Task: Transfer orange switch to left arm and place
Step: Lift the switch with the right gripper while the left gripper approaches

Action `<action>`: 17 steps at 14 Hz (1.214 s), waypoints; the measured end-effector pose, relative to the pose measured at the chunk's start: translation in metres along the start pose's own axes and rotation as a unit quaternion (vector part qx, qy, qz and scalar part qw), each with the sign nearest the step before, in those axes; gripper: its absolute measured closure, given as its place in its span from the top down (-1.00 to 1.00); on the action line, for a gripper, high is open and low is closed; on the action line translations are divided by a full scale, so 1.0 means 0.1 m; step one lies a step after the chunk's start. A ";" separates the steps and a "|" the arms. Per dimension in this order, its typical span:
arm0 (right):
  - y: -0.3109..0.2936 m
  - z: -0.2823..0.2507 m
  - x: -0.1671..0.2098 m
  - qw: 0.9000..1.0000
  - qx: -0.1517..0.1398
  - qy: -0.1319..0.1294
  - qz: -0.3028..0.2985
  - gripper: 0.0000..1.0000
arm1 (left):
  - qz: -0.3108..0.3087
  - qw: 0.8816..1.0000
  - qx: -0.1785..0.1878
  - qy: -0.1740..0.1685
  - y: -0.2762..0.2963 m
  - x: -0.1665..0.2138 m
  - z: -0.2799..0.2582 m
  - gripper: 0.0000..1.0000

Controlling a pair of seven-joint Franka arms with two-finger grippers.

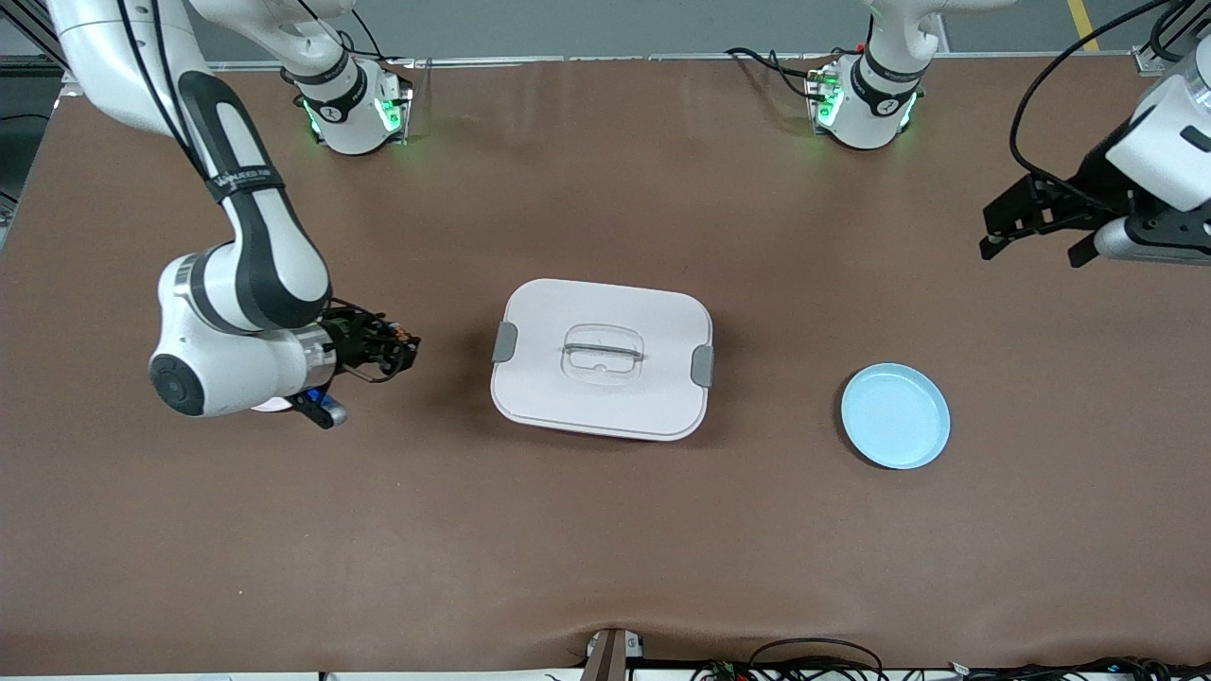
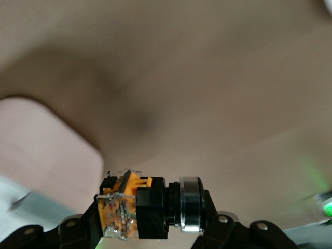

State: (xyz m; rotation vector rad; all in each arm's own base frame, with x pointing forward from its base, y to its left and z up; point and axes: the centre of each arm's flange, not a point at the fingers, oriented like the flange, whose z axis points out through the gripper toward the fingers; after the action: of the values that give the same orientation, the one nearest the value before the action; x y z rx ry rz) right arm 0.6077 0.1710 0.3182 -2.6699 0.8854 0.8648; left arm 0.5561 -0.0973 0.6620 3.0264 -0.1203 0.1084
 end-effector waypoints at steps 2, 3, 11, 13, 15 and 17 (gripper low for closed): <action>-0.14 -0.01 -0.13 1.000 0.020 -0.015 0.016 0.45 | 0.006 1.000 -0.024 -0.003 0.12 -0.01 0.00 1.00; -0.20 -0.02 -0.18 0.999 0.027 -0.018 0.026 0.45 | 0.008 0.999 -0.044 -0.005 0.18 -0.02 -0.01 1.00; -1.09 0.11 -1.06 0.987 0.105 -0.030 0.122 0.45 | 0.003 0.981 -0.193 -0.027 0.46 0.01 0.04 1.00; -1.25 0.11 -1.28 0.981 0.118 -0.038 0.149 0.45 | -0.003 0.973 -0.227 -0.034 0.50 0.09 0.14 1.00; -1.41 0.07 -1.47 0.974 0.135 -0.036 0.177 0.45 | -0.012 0.965 -0.259 -0.038 0.53 0.19 0.25 1.00; -1.61 0.13 -1.69 0.965 0.158 -0.041 0.204 0.45 | -0.023 0.959 -0.281 -0.035 0.57 0.25 0.38 1.00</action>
State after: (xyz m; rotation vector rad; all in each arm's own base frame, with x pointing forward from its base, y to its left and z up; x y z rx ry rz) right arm 0.5883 0.3856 0.4078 -2.1992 1.4476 0.8212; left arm 0.5793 -0.1595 0.6322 2.4621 -0.0696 -0.0350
